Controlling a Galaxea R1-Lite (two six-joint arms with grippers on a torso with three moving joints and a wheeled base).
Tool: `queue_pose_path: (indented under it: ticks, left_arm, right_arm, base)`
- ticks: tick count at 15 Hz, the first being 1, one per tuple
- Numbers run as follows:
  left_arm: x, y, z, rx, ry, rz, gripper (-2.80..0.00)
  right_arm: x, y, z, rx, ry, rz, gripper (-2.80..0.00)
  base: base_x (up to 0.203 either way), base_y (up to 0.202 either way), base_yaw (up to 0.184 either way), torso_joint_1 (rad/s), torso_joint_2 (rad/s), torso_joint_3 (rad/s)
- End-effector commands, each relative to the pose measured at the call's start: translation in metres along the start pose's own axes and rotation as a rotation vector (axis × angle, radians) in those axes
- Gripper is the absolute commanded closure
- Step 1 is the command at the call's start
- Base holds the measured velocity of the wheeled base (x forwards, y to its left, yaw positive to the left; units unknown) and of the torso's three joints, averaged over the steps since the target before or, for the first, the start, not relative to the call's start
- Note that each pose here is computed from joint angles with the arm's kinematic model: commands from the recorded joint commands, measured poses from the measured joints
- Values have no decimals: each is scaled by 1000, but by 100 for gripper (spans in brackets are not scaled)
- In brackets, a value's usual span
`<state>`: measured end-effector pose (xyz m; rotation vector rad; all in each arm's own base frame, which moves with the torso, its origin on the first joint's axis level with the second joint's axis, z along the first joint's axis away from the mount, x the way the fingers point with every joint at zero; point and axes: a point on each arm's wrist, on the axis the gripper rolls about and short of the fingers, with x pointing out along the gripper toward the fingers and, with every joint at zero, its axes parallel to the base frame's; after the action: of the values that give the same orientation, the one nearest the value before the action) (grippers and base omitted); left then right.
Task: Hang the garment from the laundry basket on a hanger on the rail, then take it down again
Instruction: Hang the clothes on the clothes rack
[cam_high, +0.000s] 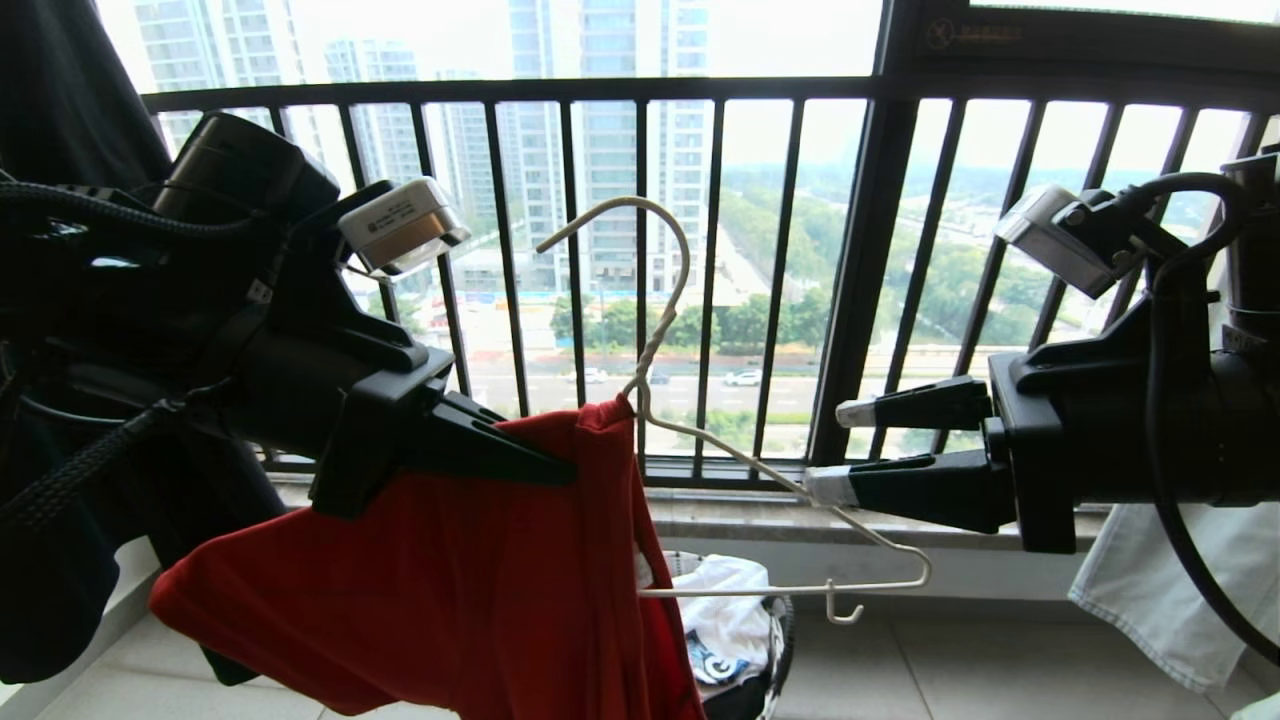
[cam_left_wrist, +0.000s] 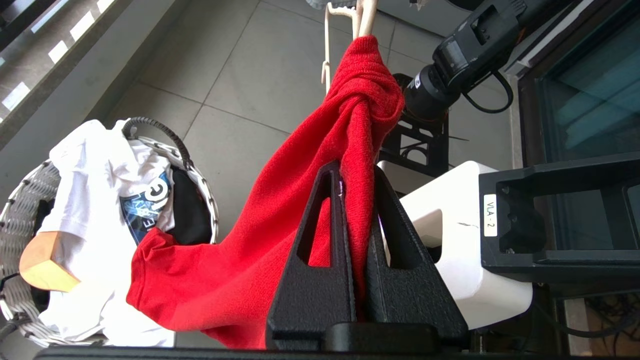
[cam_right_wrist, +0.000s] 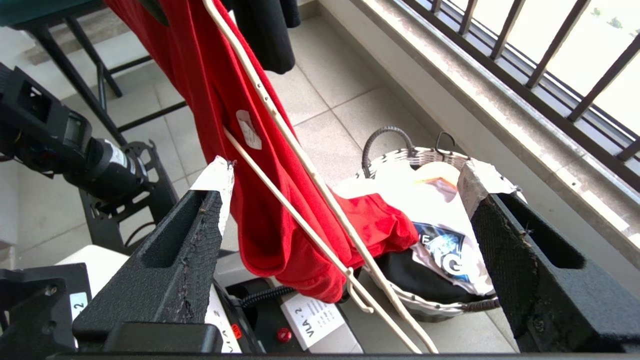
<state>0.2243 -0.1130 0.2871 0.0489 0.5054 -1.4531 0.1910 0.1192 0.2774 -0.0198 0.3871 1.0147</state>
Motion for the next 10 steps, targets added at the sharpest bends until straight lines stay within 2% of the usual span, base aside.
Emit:
queue_pose_path:
  ticks: [1, 4, 6, 7, 10]
  left_arm:
    - [-6, -4, 5, -6, -18, 8, 0]
    - [-19, -8, 12, -34, -50, 46, 0]
    - [-25, -6, 15, -41, -66, 67, 0]
    - [-29, -6, 17, -57, -79, 81, 0]
    - [-35, -6, 23, -79, -126, 107, 0]
  right_arm:
    - [-23, 5, -8, 3, -27, -32, 0]
    - [-42, 16, -22, 21, -6, -34, 0]
    - [-49, 25, -32, 62, 73, -1, 0]
    - [-44, 29, -35, 77, 109, 30, 0]
    - [-10, 19, -43, 194, 211, 54, 0]
  base:
    - [0, 0, 0, 0, 0, 0]
    - [0, 0, 0, 0, 0, 0]
    - [0, 0, 0, 0, 0, 0]
    - [0, 0, 0, 0, 0, 0]
    - [0, 0, 0, 0, 0, 0]
